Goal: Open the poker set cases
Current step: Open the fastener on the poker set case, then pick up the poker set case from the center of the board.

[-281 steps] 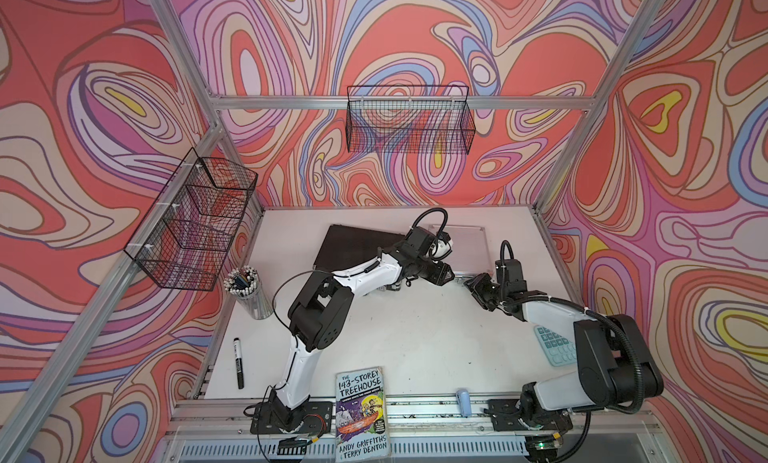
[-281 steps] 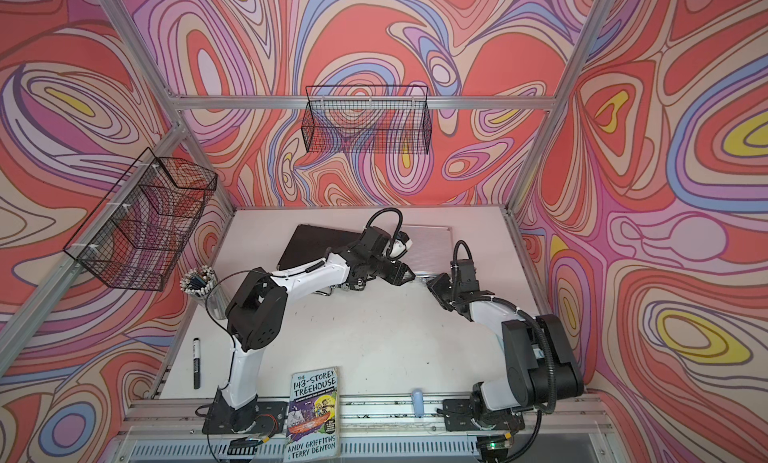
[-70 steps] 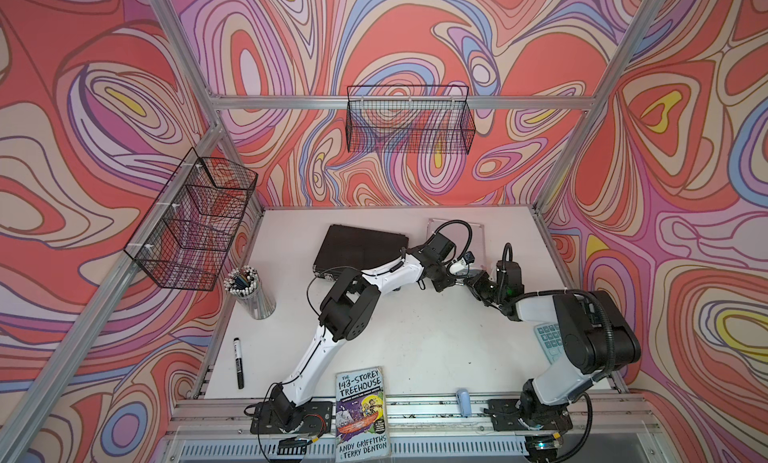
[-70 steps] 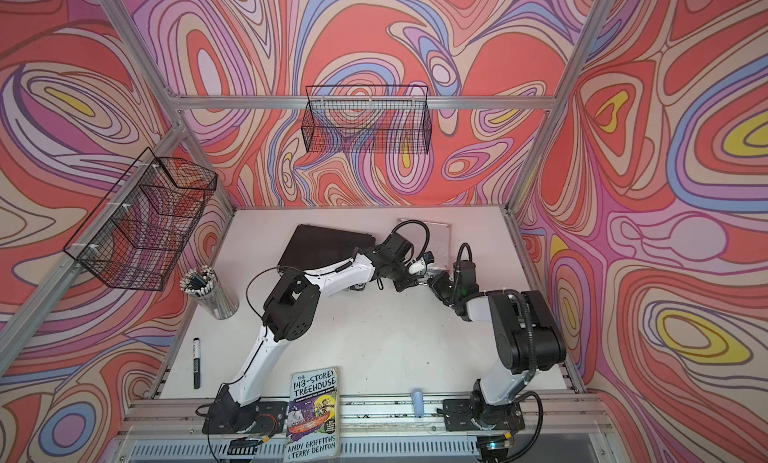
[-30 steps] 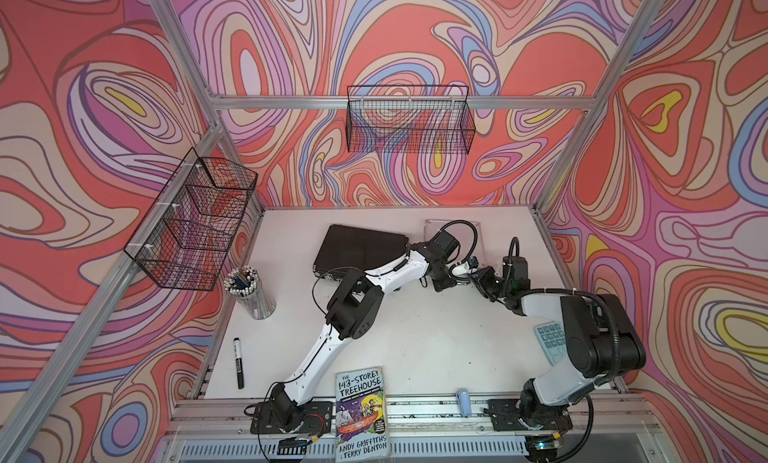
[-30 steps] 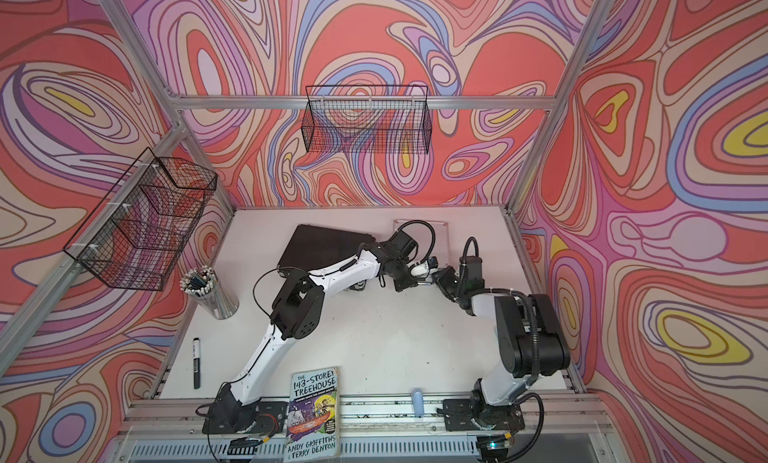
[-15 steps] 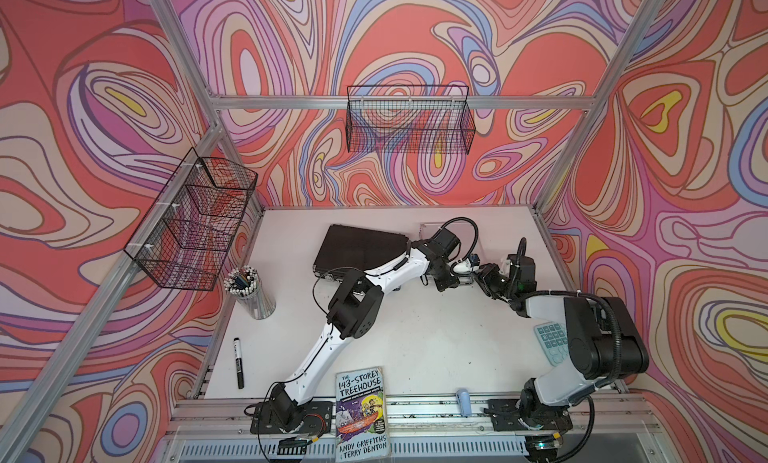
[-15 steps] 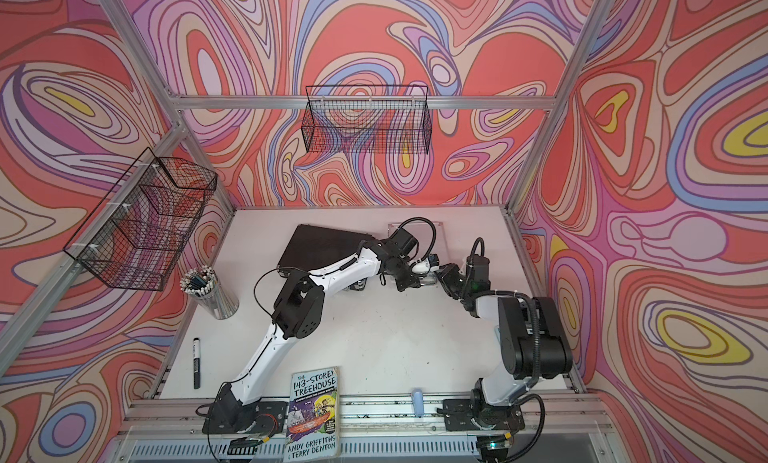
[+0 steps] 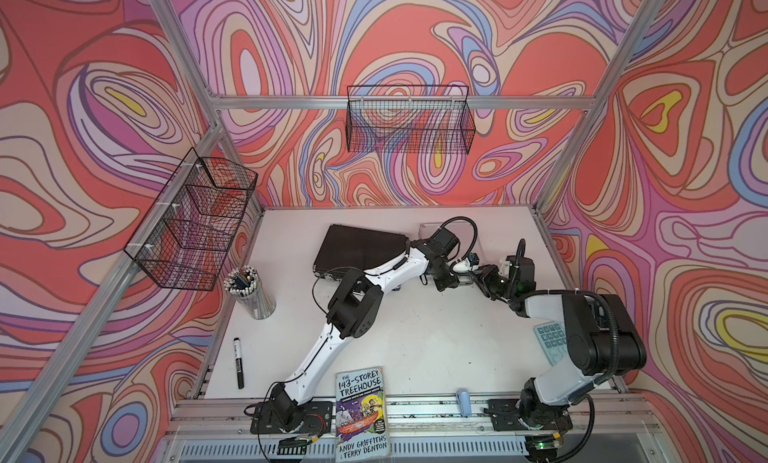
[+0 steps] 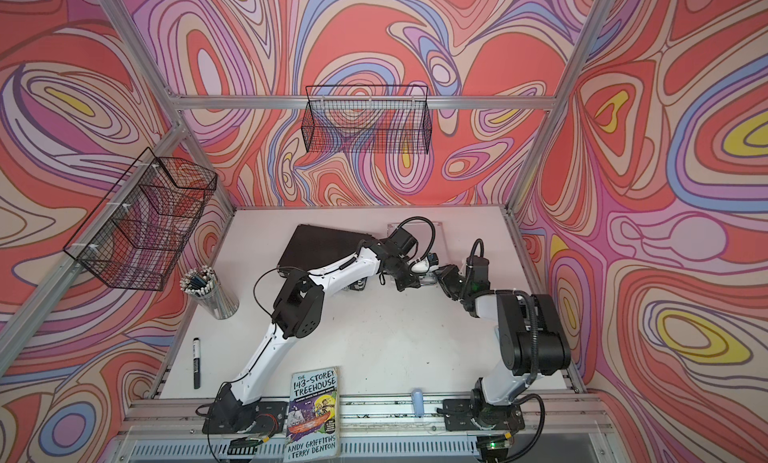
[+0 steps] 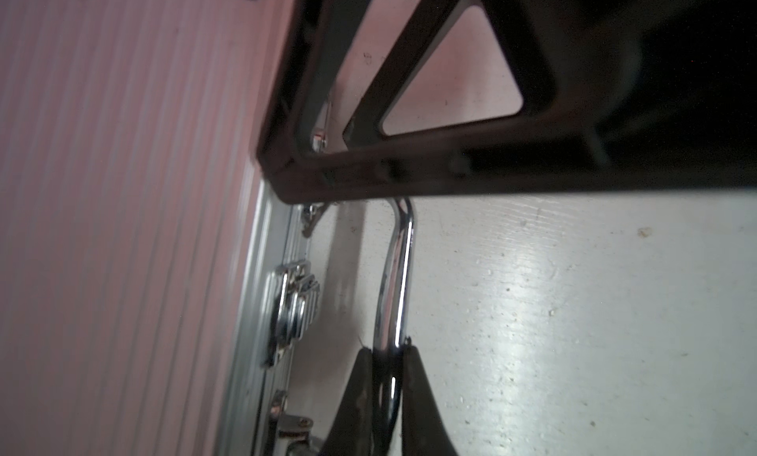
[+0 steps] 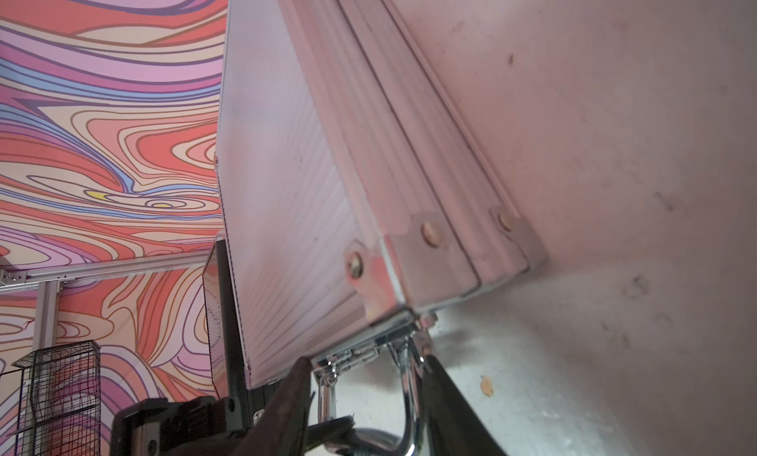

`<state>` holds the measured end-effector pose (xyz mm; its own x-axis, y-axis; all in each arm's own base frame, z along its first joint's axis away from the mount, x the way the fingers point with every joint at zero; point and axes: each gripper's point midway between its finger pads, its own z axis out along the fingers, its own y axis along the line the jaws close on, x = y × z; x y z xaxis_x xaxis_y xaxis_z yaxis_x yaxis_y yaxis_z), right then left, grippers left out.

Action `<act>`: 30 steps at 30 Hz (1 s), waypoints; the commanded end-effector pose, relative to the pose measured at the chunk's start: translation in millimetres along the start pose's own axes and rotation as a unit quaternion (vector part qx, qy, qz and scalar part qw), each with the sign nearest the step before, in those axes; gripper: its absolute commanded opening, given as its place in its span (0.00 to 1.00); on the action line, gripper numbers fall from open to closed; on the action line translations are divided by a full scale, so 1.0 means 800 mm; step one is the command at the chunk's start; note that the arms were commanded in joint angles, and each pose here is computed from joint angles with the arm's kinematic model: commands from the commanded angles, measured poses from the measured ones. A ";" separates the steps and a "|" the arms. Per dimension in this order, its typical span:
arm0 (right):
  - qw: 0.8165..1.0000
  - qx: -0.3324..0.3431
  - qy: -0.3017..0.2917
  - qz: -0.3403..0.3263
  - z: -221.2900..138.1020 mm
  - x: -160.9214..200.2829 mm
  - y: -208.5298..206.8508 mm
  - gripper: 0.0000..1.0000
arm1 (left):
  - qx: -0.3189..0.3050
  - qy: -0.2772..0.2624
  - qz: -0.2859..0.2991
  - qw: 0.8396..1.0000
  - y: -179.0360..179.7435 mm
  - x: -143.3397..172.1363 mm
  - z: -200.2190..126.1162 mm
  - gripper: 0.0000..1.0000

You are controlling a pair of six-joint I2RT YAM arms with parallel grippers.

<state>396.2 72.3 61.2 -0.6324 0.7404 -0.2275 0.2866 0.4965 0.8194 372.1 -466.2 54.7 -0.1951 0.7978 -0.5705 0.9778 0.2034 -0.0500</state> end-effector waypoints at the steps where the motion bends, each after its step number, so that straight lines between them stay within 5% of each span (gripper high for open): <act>1: 0.999 0.043 0.014 0.022 -0.005 0.019 -0.032 0.45 | 0.008 0.001 -0.017 1.000 0.000 -0.003 -0.009 0.00; 14: 0.999 0.020 0.007 0.039 0.000 0.022 -0.022 0.42 | 0.016 -0.007 -0.024 1.000 -0.004 -0.007 -0.009 0.00; 24: 0.999 -0.016 0.001 0.052 0.010 0.019 0.002 0.15 | 0.008 -0.002 -0.027 1.000 -0.001 -0.001 -0.004 0.00; 30: 0.998 -0.016 -0.003 0.058 0.009 0.018 0.002 0.02 | -0.008 0.005 -0.024 1.000 0.005 0.003 -0.002 0.41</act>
<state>384.7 82.5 42.2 -0.5928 0.7995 -0.0969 0.3958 0.3941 0.8295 371.2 -466.6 54.4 -0.2345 0.7887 -0.5683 0.9694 0.2337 -0.0756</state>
